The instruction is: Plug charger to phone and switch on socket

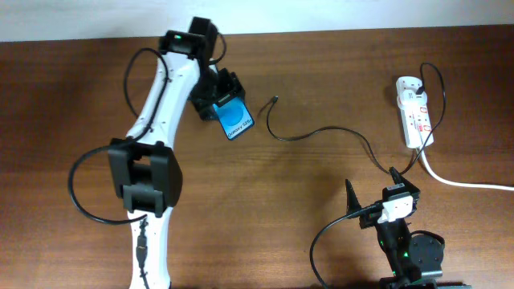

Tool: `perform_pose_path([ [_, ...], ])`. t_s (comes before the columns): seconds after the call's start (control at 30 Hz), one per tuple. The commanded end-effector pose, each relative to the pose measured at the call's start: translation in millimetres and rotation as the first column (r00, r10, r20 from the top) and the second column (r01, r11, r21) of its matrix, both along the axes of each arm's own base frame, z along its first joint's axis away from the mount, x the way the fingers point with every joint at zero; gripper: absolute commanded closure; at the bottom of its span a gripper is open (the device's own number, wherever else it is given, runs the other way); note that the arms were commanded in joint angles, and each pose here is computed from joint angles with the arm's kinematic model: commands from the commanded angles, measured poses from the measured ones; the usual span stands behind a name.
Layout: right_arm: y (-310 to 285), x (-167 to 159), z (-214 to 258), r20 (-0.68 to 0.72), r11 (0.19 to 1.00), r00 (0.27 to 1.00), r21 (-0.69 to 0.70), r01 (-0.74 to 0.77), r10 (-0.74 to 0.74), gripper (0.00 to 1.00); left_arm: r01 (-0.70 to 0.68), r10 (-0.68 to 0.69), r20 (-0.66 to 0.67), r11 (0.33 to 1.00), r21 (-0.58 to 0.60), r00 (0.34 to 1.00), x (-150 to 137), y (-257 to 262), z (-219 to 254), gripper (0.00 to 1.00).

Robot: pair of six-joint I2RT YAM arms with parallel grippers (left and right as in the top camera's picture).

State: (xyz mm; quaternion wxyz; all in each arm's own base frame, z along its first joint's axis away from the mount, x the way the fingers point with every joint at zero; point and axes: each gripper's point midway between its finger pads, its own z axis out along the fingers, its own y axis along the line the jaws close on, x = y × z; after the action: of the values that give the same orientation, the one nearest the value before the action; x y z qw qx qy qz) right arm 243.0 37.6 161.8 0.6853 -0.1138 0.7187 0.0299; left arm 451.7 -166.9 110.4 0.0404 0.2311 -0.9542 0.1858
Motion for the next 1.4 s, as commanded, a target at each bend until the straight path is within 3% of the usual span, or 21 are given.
perform_pose_path([
  [0.0, 1.3, -0.4, -2.1, -0.005, 1.0, 1.0, 0.011, -0.004, 0.004, 0.02, -0.204, 0.164, -0.189, 0.955, -0.214, 0.968, -8.4, -6.8, 25.4, 1.0],
  [0.13, 1.2, -0.3, -2.0, -0.006, 1.0, 1.0, 0.017, -0.003, 0.004, 0.01, -0.283, 0.157, -0.35, 0.894, -0.347, 0.924, -27.1, -10.2, 47.7, 1.0],
  [0.27, 0.6, -0.2, -2.0, -0.036, 0.987, 0.999, 0.16, 0.012, -0.006, 0.02, -0.345, 0.132, -0.466, 0.845, -0.408, 0.875, -42.7, -17.5, 65.7, 1.0],
  [0.43, -0.1, -0.1, 2.3, -0.048, 0.959, 0.999, 0.283, 0.025, -0.012, 0.02, -0.379, 0.078, -0.505, 0.76, -0.528, 0.859, -41.6, -31.9, 89.8, 1.0],
  [0.5, -0.2, -0.7, 8.1, -0.054, 0.932, 0.998, 0.36, 0.03, -0.011, 0.01, -0.38, 0.077, -0.506, 0.759, -0.529, 0.859, -41.6, -32.1, 90.0, 1.0],
  [0.63, -4.2, -6.4, 30.3, -0.065, 0.926, 0.997, 0.375, 0.055, -0.033, 0.02, -0.389, 0.06, -0.513, 0.73, -0.563, 0.856, -40.8, -35.7, 97.5, 1.0],
  [0.8, -7.7, -7.6, 72.1, -0.221, 0.928, 0.974, 0.35, 0.131, -0.054, 0.01, -0.412, 0.072, -0.536, 0.727, -0.55, 0.841, -40.7, -35.8, 97.7, 1.0],
  [0.9, -6.9, 6.1, 91.1, -0.377, 0.931, 0.924, 0.316, 0.185, -0.056, 0.01, -0.475, 0.106, -0.595, 0.719, -0.507, 0.796, -40.7, -35.9, 97.8, 1.0],
  [1.07, -3.3, 20.9, 103.6, -0.553, 0.936, 0.832, 0.269, 0.229, -0.044, 0.01, -0.482, 0.106, -0.603, 0.715, -0.506, 0.791, -40.7, -36.5, 98.8, 1.0],
  [1.17, 11.8, 24.2, 107.9, -0.561, 0.936, 0.827, 0.311, 0.162, 0.044, 0.02, -0.504, 0.109, -0.624, 0.703, -0.502, 0.773, -40.4, -37.6, 101.4, 1.0],
  [1.37, 10.8, 26.0, 109.2, -0.555, 0.936, 0.831, 0.31, 0.165, 0.037, 0.01, -0.527, 0.103, -0.647, 0.682, -0.506, 0.755, -39.8, -39.6, 106.2, 1.0],
])
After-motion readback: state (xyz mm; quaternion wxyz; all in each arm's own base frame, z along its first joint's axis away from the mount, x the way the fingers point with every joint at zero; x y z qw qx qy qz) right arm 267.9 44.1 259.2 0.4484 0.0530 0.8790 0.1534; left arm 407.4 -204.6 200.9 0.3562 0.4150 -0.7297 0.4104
